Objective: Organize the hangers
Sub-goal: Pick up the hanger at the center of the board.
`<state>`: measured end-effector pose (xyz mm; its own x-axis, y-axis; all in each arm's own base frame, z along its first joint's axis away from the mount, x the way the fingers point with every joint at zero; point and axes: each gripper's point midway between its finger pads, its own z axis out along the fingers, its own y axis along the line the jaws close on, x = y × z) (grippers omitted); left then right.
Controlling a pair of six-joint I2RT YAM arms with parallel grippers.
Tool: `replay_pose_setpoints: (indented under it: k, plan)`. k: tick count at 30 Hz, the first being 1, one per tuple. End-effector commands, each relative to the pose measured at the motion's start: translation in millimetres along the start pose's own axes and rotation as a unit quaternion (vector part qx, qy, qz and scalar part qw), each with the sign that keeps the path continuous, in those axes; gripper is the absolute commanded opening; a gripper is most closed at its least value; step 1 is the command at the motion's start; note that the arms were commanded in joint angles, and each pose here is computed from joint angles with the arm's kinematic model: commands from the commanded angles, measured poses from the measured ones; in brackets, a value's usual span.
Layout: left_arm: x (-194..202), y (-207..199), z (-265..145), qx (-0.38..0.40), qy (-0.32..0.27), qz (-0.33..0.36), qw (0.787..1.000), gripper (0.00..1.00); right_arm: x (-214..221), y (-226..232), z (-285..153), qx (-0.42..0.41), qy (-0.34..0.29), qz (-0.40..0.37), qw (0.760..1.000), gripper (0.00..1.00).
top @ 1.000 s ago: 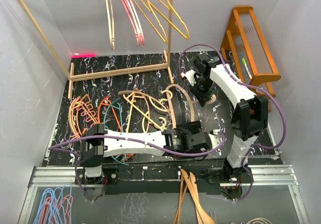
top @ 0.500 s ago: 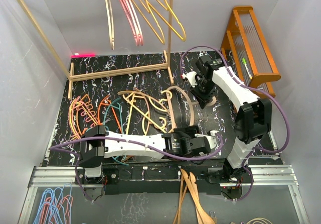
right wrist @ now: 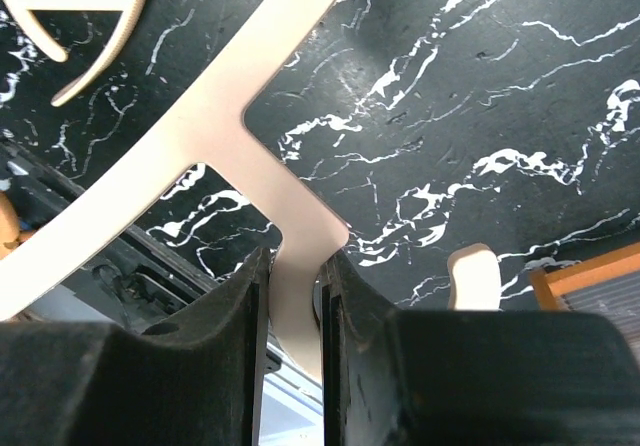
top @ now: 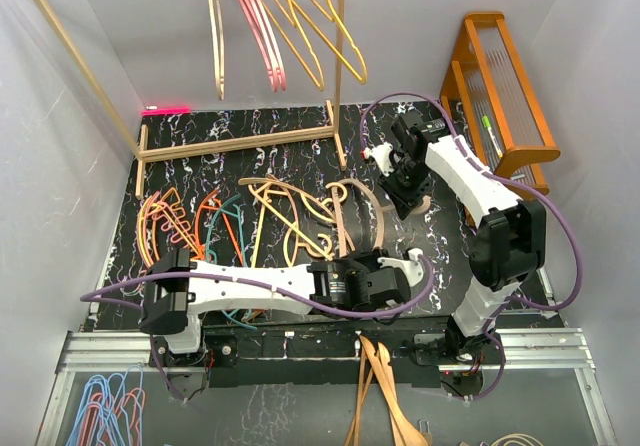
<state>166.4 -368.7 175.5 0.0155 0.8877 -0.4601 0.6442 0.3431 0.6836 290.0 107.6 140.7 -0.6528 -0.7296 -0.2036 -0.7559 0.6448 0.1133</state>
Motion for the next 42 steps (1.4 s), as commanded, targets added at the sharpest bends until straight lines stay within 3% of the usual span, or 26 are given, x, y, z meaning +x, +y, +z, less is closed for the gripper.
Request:
replay_pose_setpoints:
  k: [1, 3, 6, 13, 15, 26, 33, 39, 42]
  plan:
    - [13.4, 28.3, -19.3, -0.024, -0.004, -0.033, 0.999, 0.0, -13.3, 16.5, -25.4, -0.013, -0.051, -0.019, 0.998, 0.12]
    - [20.9, 34.2, -25.3, -0.028, -0.001, -0.041, 0.999, 0.0, -19.8, 17.7, -30.4, -0.016, -0.065, -0.02, 0.998, 0.53]
    - [35.6, 49.1, -37.9, -0.043, 0.01, -0.055, 0.998, 0.0, -38.8, 21.9, -47.5, -0.022, -0.107, -0.028, 0.994, 0.96]
    - [75.0, 91.5, -71.2, -0.102, 0.049, -0.07, 0.991, 0.0, -116.7, 37.3, -138.2, -0.034, -0.284, -0.068, 0.956, 0.99]
    - [87.6, 101.3, -77.5, -0.126, 0.062, -0.072, 0.987, 0.0, -126.8, 38.0, -154.7, -0.027, -0.31, -0.082, 0.947, 0.99]
    - [114.3, 154.2, -112.0, -0.224, 0.002, -0.198, 0.954, 0.0, -85.1, 39.7, -112.9, -0.016, -0.324, -0.113, 0.939, 0.99]
    - [139.1, 170.8, -141.4, -0.186, -0.034, -0.333, 0.924, 0.0, -67.5, 52.1, -103.6, -0.034, -0.326, -0.142, 0.934, 0.99]
    - [170.1, 149.4, -137.1, -0.159, -0.028, -0.414, 0.896, 0.0, -75.2, 58.5, -112.1, -0.057, -0.336, -0.161, 0.926, 0.99]
    - [171.9, 145.4, -134.3, -0.144, -0.064, -0.457, 0.875, 0.0, -76.4, 56.8, -110.1, -0.059, -0.333, -0.159, 0.927, 0.99]
